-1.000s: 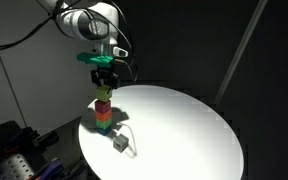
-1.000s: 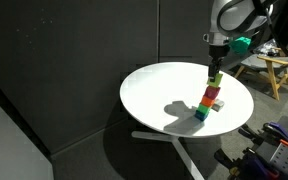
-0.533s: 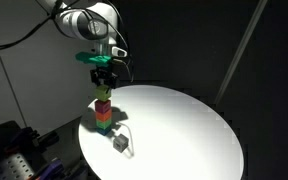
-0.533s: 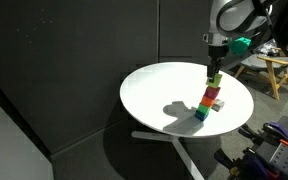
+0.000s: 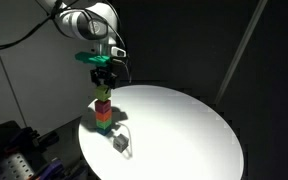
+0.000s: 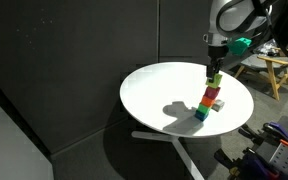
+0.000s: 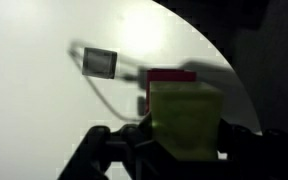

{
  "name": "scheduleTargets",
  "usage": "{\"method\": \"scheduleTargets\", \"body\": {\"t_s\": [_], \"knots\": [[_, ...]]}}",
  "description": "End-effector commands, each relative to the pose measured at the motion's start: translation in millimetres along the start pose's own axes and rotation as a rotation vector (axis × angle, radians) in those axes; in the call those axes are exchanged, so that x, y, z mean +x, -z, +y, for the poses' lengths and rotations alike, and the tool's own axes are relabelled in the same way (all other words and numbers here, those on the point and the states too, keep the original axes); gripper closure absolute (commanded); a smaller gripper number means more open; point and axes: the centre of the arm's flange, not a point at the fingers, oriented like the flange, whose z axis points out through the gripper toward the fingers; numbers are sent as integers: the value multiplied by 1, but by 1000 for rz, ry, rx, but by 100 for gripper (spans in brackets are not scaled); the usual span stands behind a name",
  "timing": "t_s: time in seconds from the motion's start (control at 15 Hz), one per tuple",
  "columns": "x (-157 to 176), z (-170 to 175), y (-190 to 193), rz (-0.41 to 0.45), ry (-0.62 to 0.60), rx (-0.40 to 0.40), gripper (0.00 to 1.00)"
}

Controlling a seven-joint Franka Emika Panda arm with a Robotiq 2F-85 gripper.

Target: Put the yellow block on top of the pink block

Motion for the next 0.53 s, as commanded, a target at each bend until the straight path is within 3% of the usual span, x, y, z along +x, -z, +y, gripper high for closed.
{"method": "scheduleTargets", "body": {"t_s": [0.0, 0.47], "knots": [[-3, -1, 3, -19, -15, -19, 75], [-3, 0, -2, -29, -20, -18, 75]]}}
